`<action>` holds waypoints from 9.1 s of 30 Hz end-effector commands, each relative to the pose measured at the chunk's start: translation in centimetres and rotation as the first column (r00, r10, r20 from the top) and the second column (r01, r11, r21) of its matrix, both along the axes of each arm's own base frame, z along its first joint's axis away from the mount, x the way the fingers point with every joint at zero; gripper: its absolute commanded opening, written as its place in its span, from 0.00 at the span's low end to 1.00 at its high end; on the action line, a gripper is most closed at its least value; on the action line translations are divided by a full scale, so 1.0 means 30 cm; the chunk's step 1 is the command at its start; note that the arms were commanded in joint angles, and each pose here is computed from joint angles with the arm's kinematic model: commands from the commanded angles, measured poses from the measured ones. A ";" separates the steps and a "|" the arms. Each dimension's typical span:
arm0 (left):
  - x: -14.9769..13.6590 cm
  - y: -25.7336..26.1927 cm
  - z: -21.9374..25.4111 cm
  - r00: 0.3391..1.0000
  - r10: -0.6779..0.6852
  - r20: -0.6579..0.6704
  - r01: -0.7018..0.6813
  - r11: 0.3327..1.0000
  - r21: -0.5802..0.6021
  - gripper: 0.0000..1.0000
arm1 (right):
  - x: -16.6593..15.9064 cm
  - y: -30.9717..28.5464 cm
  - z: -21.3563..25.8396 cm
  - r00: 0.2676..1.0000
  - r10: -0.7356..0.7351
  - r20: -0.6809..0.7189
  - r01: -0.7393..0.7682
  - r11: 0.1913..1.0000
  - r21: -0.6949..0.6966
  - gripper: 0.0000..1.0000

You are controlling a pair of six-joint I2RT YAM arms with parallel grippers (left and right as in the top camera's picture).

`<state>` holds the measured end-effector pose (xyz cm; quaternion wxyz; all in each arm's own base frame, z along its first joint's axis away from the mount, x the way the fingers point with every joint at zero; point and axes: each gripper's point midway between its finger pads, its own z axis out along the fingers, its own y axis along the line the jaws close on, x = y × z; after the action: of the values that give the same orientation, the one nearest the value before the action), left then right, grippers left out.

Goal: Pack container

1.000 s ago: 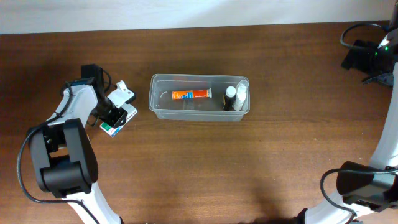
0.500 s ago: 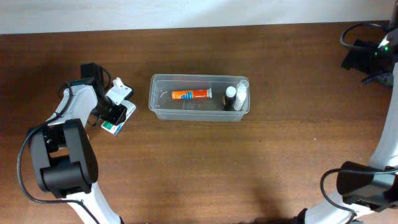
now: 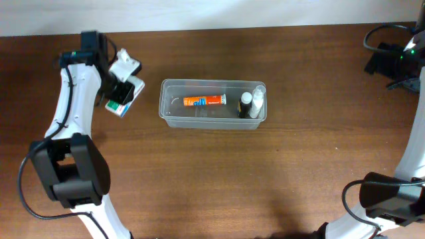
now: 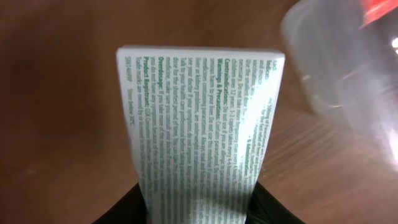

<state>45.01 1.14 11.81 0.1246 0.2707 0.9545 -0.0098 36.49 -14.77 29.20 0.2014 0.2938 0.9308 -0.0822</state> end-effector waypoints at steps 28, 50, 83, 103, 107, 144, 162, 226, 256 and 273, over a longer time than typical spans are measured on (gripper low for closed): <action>-0.019 -0.737 0.109 0.725 -0.675 0.140 0.668 0.738 0.098 0.53 | -0.005 -0.010 0.014 1.000 -0.016 0.011 0.016 1.000 -0.009 0.98; 0.051 -0.507 0.334 0.974 -0.108 0.199 0.119 0.992 -0.046 0.70 | -0.005 -0.010 0.014 1.000 -0.016 0.011 0.016 1.000 -0.009 0.98; -0.310 0.305 0.058 0.719 0.687 -0.107 -0.694 0.718 -0.050 0.70 | -0.005 -0.010 0.014 1.000 -0.016 0.011 0.016 1.000 -0.009 0.98; -0.397 0.507 -0.148 0.560 0.827 -0.058 -0.829 0.556 -0.066 0.74 | -0.005 -0.010 0.014 1.000 -0.016 0.011 0.016 1.000 -0.009 0.98; -0.385 0.505 -0.191 0.560 0.826 -0.064 -0.828 0.555 -0.077 0.75 | -0.005 -0.010 0.014 1.000 -0.016 0.011 0.016 1.000 -0.009 0.98; -0.356 0.459 -0.401 0.568 0.797 -0.207 -0.822 0.560 -0.102 0.33 | -0.005 -0.010 0.014 1.000 -0.016 0.011 0.016 1.000 -0.009 0.98; 0.008 0.153 -0.018 0.847 0.531 0.012 -0.514 0.825 -0.233 0.33 | -0.005 -0.010 0.014 1.000 -0.016 0.011 0.016 1.000 -0.009 0.98; -0.105 -0.485 -0.332 0.994 0.028 -0.110 -0.024 0.999 0.032 0.35 | -0.005 -0.010 0.014 1.000 -0.016 0.011 0.016 1.000 -0.009 0.98; -0.019 -0.512 -0.184 0.999 0.026 -0.036 -0.026 1.000 0.006 0.66 | -0.005 -0.010 0.014 1.000 -0.016 0.011 0.016 1.000 -0.009 0.98; -0.055 -0.497 0.507 0.974 0.083 0.211 -0.063 0.993 -0.102 0.99 | -0.005 -0.010 0.014 1.000 -0.016 0.011 0.016 1.000 -0.009 0.98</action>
<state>44.91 -14.48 19.38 0.1632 0.2488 0.9546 -0.0140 36.48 -14.77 29.20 0.2013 0.2940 0.9308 -0.0822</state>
